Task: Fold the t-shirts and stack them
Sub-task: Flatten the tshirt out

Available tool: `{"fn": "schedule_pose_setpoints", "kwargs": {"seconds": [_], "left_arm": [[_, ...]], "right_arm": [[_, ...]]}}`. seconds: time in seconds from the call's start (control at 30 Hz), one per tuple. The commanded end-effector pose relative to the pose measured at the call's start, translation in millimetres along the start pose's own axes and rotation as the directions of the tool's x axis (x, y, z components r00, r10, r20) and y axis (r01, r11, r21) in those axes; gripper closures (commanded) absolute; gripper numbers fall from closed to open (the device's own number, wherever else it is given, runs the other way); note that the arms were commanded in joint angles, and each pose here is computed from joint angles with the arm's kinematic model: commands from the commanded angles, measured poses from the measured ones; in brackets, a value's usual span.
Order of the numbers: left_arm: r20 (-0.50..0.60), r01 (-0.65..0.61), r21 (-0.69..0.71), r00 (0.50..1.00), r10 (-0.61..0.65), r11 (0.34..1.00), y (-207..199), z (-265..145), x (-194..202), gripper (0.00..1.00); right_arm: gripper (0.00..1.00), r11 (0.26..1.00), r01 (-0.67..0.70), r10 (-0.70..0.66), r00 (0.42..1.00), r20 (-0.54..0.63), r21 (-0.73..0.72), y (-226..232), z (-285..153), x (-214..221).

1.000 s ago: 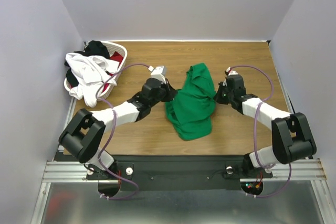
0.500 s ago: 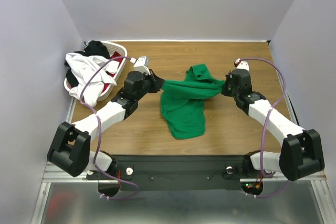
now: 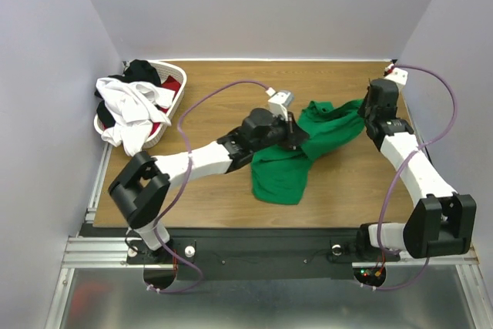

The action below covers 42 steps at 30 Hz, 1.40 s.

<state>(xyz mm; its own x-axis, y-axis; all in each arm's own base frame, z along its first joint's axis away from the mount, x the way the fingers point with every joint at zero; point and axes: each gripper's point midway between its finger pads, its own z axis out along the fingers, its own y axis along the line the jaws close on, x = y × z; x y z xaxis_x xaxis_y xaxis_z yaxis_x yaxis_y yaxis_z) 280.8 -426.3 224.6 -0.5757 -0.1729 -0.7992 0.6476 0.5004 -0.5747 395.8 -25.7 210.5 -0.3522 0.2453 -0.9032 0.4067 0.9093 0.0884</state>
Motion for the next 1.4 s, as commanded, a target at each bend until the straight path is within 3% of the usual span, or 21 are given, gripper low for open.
{"fn": "schedule_pose_setpoints", "kwargs": {"seconds": [0.0,0.03,0.07,0.1,0.13,0.17,0.2,0.3,0.4,0.63,0.97,1.17,1.27,1.37], "left_arm": [[-0.002,0.003,0.138,1.0,-0.003,0.99,-38,22,-1,0.92],[-0.004,0.004,0.135,1.0,-0.003,0.991,-36,23,0,0.84],[0.007,-0.002,0.122,1.0,0.001,0.992,-33,23,-3,0.62],[0.051,-0.021,0.093,0.999,0.017,0.995,-30,18,-15,0.55],[0.065,-0.027,0.06,0.998,0.023,0.998,-20,13,-18,0.42],[0.088,-0.035,0.033,0.996,0.032,0.999,-15,7,-26,0.41],[0.137,-0.047,-0.009,0.989,0.048,0.999,-11,-3,-42,0.28],[0.154,-0.056,-0.205,0.984,0.089,0.977,39,-27,-48,0.08],[0.161,-0.027,-0.339,0.983,0.086,0.94,86,-49,-48,0.06],[0.122,0.008,-0.508,0.991,0.062,0.861,160,-67,-25,0.06],[0.068,0.005,-0.496,0.997,0.033,0.869,177,-41,-10,0.06],[0.048,0.003,-0.486,0.999,0.023,0.874,179,-33,-4,0.06],[0.05,0.004,-0.481,0.998,0.023,0.877,177,-35,-4,0.06],[0.053,-0.005,-0.486,0.998,0.035,0.874,178,-39,-5,0.06]], "right_arm": [[0.34,0.999,-0.015,0.012,0.998,0.059,0.039,-16,-10,-24],[0.24,1.0,-0.02,0.019,0.998,0.059,0.015,-12,-13,-26],[0.17,1.0,-0.015,0.015,1.0,0.025,-0.022,-8,-15,-14],[0.09,0.999,-0.02,0.021,1.0,0.013,-0.049,-5,-19,-9],[0.07,0.994,-0.029,0.027,0.999,-0.019,-0.105,2,-24,4],[0.06,0.993,-0.042,0.041,0.999,-0.005,-0.11,2,-28,-1],[0.05,0.984,-0.045,0.036,0.998,-0.055,-0.171,10,-31,18],[0.06,0.948,-0.085,0.036,0.986,-0.162,-0.308,33,-43,55],[0.07,0.926,-0.075,-0.024,0.967,-0.255,-0.371,49,-53,97],[0.11,0.884,-0.031,-0.17,0.909,-0.382,-0.467,79,-87,166],[0.18,0.902,-0.016,-0.221,0.842,-0.492,-0.432,62,-104,218],[0.22,0.91,0.018,-0.248,0.826,-0.507,-0.415,63,-101,227],[0.3,0.907,0.035,-0.273,0.807,-0.523,-0.419,66,-101,235],[0.46,0.909,0.041,-0.277,0.803,-0.527,-0.416,67,-100,238]]}}
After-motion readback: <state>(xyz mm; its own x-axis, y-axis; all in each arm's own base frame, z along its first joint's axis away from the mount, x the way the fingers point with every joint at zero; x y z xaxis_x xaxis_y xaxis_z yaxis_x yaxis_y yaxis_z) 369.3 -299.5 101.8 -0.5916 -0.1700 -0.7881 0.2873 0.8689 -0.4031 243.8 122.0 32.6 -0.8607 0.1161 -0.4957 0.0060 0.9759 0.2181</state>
